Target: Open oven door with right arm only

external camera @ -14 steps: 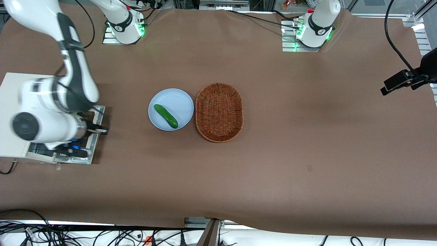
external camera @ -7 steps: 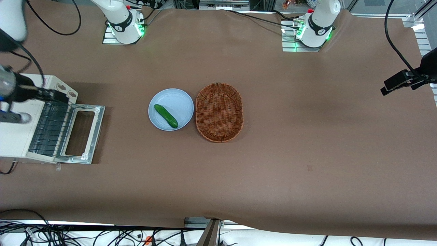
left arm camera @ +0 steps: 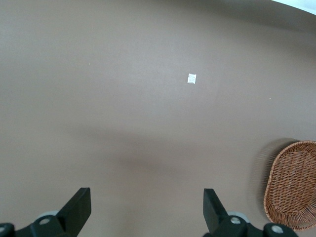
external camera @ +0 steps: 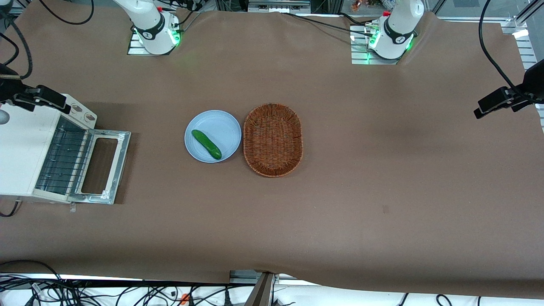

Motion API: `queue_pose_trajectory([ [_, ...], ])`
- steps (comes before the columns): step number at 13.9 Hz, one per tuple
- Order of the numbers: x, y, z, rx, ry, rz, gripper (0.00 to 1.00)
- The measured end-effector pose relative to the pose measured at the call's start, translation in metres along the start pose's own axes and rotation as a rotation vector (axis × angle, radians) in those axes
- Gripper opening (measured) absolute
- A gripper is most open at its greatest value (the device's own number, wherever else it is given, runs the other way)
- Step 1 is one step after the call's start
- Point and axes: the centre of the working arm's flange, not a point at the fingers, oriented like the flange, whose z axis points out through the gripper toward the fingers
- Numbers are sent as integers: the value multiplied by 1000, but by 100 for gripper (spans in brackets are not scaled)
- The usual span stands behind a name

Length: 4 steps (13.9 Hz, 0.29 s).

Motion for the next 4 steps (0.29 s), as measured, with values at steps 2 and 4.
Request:
queue_pose_trajectory([
  [2,-9,-6,11,-1,-26,-11,100],
  [4,-11,-14,11,-3,-28,-27,100],
])
